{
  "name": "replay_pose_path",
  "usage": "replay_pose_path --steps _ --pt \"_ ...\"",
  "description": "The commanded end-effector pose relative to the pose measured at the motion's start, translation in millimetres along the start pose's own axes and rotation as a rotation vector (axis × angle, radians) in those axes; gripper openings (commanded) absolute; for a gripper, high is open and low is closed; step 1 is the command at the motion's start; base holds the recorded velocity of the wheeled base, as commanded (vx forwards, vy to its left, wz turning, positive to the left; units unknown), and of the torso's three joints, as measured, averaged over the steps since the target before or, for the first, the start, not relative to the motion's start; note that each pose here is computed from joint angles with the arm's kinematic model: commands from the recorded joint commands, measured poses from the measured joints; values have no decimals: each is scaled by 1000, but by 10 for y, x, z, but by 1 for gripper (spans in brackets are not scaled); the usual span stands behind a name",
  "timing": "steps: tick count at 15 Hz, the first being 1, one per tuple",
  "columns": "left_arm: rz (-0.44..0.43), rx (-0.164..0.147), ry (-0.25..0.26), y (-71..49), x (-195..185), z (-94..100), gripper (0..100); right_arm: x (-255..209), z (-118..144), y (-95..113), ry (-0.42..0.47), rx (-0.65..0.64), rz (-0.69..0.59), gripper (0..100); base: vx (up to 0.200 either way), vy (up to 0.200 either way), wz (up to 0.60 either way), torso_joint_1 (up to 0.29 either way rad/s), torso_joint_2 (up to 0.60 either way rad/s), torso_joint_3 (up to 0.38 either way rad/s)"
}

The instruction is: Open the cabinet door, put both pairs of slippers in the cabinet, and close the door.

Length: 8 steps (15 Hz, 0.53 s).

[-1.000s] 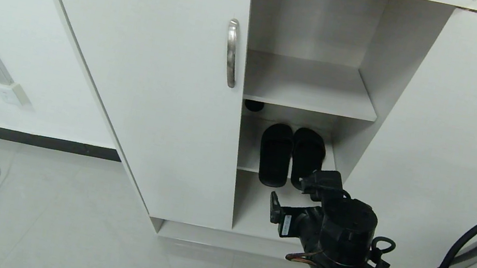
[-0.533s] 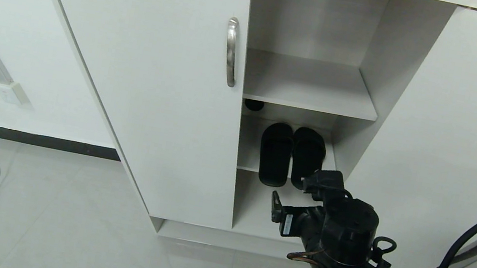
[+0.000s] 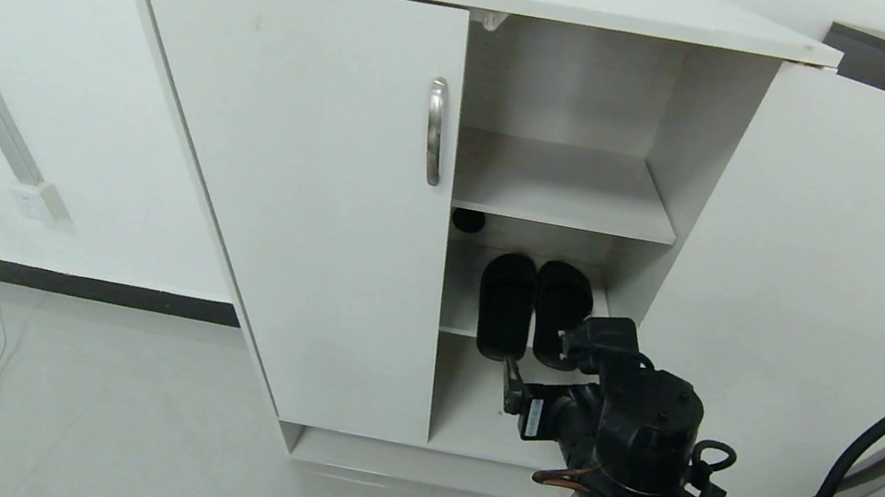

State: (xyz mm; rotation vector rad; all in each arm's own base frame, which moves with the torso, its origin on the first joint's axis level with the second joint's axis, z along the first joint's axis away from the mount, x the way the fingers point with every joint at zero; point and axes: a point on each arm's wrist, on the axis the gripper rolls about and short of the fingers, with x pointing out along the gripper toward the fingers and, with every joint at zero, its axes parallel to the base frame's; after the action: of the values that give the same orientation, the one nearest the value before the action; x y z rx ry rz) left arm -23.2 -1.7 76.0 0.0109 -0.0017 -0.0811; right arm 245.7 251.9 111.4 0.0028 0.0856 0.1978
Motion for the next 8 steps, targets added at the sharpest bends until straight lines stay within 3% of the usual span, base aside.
replay_pose_path --steps 1,5,8 --pt "0 0 1 0 1 0 0 6 -12 -3 3 -2 -2 100 0 0 0 2 2 198" --pt "0 0 0 0 1 2 0 -4 -24 -5 7 -5 -1 100 0 0 0 4 2 195" --pt "1 -2 0 0 1 2 0 -47 -32 -44 3 -5 -3 100 0 0 0 3 -2 52"
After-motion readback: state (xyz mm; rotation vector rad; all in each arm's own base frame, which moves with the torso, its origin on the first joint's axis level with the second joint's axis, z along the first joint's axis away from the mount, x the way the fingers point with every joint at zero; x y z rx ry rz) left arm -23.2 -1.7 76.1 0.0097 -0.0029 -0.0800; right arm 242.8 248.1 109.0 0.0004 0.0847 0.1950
